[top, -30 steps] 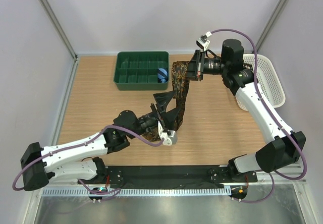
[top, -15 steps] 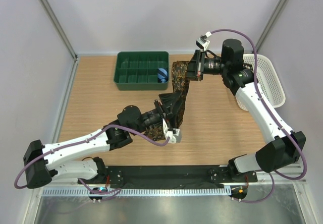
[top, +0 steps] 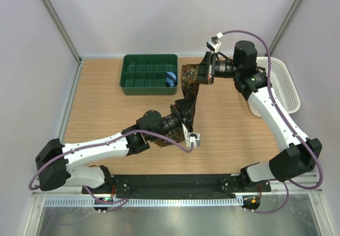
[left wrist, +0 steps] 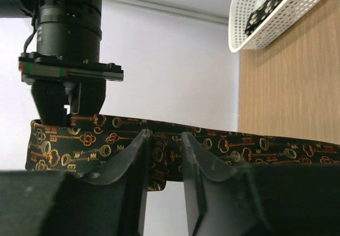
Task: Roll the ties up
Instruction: Flatten the tie
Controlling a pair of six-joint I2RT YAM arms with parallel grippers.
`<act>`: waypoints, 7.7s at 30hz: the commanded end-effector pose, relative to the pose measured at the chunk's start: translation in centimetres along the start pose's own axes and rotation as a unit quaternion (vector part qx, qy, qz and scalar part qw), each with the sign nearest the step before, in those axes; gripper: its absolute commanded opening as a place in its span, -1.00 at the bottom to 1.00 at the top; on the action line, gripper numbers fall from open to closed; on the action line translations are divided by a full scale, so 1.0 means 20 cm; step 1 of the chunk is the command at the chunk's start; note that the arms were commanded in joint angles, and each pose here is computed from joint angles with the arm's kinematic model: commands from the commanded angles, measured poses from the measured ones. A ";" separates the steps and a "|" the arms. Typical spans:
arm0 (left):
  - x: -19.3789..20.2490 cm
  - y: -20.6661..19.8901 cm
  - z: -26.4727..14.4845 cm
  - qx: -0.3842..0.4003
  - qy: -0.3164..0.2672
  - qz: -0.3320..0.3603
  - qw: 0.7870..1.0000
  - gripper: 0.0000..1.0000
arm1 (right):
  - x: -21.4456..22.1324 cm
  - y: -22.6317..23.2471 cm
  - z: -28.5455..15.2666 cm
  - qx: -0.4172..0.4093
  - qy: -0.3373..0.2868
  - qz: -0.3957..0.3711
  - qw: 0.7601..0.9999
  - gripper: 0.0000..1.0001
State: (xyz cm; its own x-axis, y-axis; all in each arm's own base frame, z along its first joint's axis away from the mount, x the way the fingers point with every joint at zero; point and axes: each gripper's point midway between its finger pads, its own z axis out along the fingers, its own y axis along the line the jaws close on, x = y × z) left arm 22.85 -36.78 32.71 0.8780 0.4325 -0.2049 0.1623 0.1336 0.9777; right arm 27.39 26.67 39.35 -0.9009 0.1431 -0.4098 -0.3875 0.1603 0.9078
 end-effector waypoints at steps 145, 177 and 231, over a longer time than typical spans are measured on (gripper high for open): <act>-0.22 1.11 -0.47 -0.171 0.053 -0.507 0.843 -0.99 | 0.16 -0.35 0.15 0.053 0.055 -0.096 0.993 -0.47; 0.01 1.62 -0.79 -0.337 0.085 -0.599 0.722 -0.99 | 1.02 -0.94 0.33 0.019 0.183 -0.163 0.969 0.46; 0.52 1.21 -0.79 -0.338 0.237 -0.620 0.667 -0.99 | 0.70 -0.72 -0.03 0.180 0.153 -0.125 0.963 -0.98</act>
State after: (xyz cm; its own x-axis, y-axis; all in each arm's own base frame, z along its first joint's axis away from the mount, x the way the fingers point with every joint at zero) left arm 27.08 -12.66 57.62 0.1350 -0.1019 -0.9856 0.1336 0.9875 -0.0838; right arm 19.42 30.56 18.62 -0.7362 -0.3376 -0.5865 -0.6767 0.3820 0.6294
